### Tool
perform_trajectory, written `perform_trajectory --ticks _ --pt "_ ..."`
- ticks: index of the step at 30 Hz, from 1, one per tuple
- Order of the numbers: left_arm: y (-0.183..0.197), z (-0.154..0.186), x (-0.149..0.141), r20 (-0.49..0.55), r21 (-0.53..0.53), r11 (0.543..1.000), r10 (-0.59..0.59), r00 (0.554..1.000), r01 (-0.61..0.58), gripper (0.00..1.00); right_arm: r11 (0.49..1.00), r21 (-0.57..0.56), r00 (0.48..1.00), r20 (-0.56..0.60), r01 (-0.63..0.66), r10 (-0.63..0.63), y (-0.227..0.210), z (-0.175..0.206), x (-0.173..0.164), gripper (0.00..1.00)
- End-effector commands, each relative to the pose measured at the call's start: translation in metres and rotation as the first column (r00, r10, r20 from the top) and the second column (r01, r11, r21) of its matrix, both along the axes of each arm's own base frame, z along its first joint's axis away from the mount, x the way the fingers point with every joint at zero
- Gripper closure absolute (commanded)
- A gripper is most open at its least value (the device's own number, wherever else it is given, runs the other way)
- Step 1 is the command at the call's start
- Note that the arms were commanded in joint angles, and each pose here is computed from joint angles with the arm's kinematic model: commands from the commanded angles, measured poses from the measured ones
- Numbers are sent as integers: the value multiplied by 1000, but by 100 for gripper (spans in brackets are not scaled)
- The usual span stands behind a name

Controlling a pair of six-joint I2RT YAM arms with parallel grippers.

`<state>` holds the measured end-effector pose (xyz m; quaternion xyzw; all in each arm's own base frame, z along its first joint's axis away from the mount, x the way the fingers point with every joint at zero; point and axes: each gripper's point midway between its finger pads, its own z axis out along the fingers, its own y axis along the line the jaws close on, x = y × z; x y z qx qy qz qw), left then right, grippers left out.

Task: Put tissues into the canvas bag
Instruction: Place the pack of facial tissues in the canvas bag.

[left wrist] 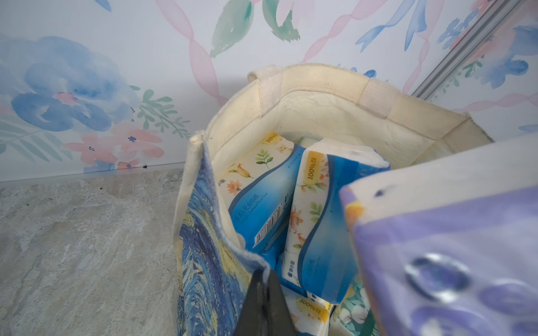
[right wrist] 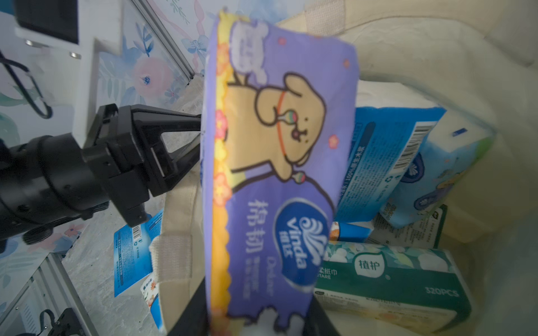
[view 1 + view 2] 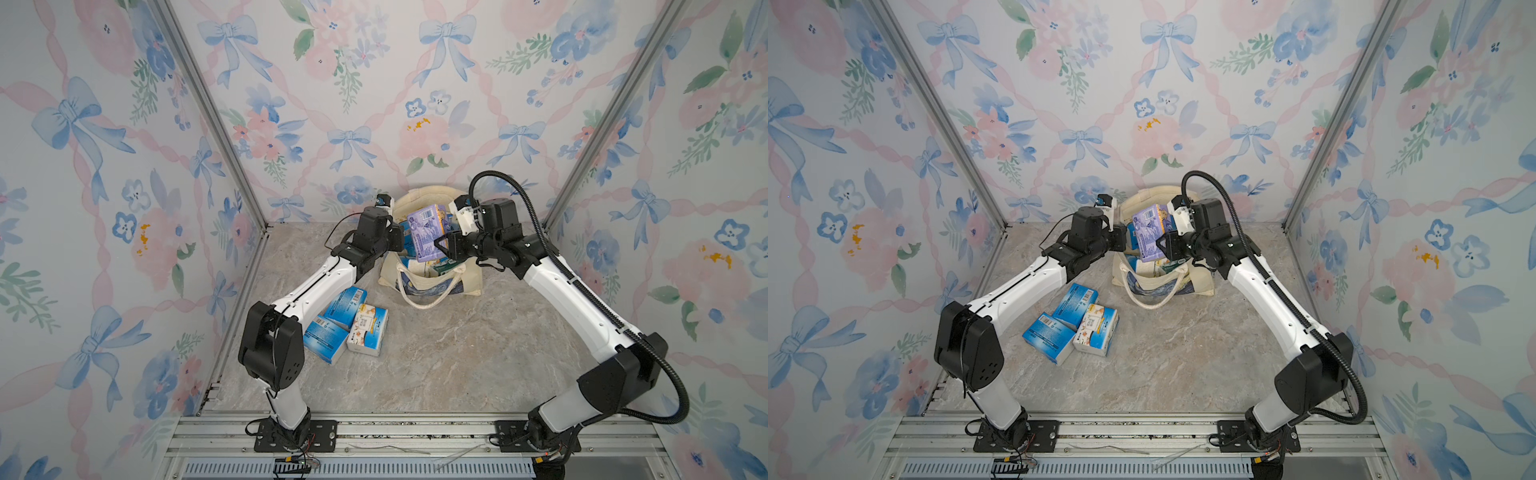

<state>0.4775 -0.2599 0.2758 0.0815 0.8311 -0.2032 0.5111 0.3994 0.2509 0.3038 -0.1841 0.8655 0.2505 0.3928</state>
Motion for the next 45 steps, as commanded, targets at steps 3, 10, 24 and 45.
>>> perform_trajectory --ticks 3,10,24,45 --pt "-2 12 -4 19 -25 1000 -6 1000 6 100 999 -42 1000 -1 -26 26 20 -7 11 59" --pt "0 13 -4 26 -19 1000 -6 1000 6 100 997 -67 997 -79 -24 18 26 -35 24 51" --pt "12 24 -7 50 -16 1000 13 999 -12 100 995 12 983 150 102 -103 -40 58 -3 22" --pt "22 38 -15 69 -13 1000 18 997 -17 65 982 150 988 -81 -117 130 -11 -18 -125 20"
